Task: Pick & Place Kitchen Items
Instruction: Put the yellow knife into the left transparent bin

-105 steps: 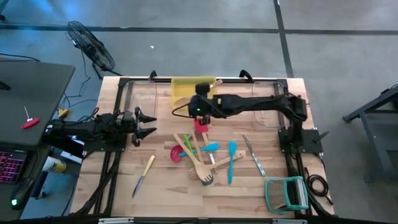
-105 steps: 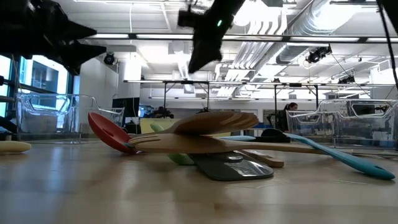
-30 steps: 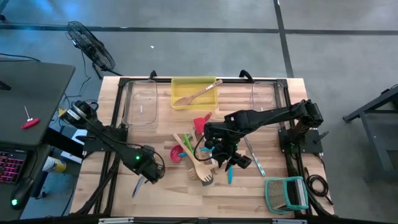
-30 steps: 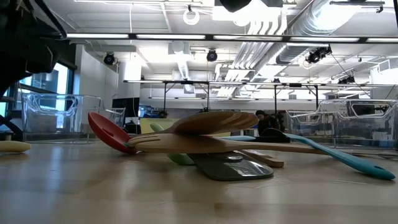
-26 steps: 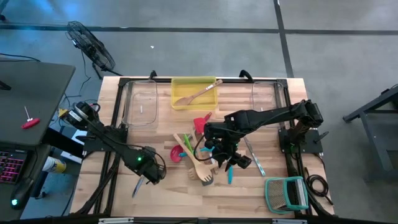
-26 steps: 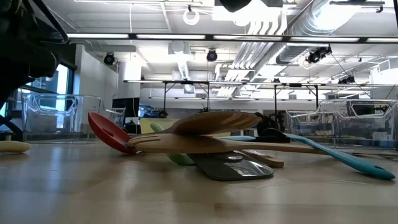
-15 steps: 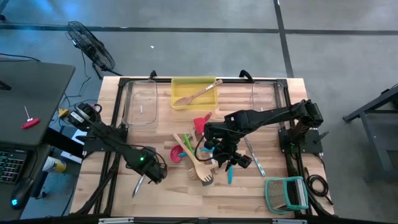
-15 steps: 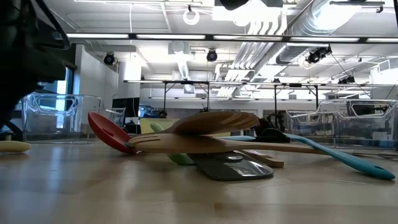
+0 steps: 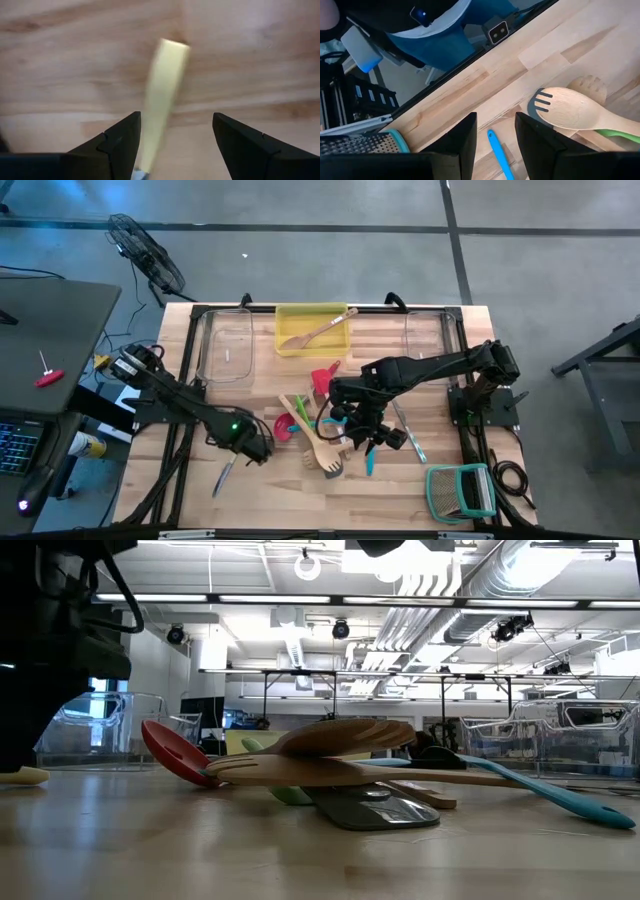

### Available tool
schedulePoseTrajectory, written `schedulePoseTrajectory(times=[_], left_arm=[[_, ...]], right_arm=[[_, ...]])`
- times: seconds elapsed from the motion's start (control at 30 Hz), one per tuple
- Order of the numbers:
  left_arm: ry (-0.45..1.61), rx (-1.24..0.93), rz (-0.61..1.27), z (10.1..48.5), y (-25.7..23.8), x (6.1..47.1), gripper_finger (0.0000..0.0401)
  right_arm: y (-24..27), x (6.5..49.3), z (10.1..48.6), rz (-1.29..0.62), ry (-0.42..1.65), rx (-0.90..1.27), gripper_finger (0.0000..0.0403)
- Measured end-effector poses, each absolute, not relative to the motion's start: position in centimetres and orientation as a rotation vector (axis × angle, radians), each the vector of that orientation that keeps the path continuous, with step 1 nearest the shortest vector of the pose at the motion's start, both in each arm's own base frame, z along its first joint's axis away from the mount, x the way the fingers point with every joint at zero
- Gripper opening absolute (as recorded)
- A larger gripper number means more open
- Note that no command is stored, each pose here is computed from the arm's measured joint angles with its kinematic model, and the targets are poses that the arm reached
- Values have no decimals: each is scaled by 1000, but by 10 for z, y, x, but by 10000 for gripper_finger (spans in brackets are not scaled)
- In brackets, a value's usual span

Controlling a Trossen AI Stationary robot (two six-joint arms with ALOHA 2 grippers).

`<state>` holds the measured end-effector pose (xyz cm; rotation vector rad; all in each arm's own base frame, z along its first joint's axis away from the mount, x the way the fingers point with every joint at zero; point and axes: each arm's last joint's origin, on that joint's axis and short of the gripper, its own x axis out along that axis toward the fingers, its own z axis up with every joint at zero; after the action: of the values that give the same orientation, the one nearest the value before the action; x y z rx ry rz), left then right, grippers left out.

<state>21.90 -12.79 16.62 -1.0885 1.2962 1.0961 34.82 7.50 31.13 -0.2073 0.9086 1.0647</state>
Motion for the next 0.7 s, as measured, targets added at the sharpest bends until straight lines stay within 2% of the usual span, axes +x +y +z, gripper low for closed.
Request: schedulePoseTrajectory(times=[0.7], left_arm=[[1337,-973,1012,166,-127,218,239]], right_arm=[[75,348,312,1082,886,-233,126]])
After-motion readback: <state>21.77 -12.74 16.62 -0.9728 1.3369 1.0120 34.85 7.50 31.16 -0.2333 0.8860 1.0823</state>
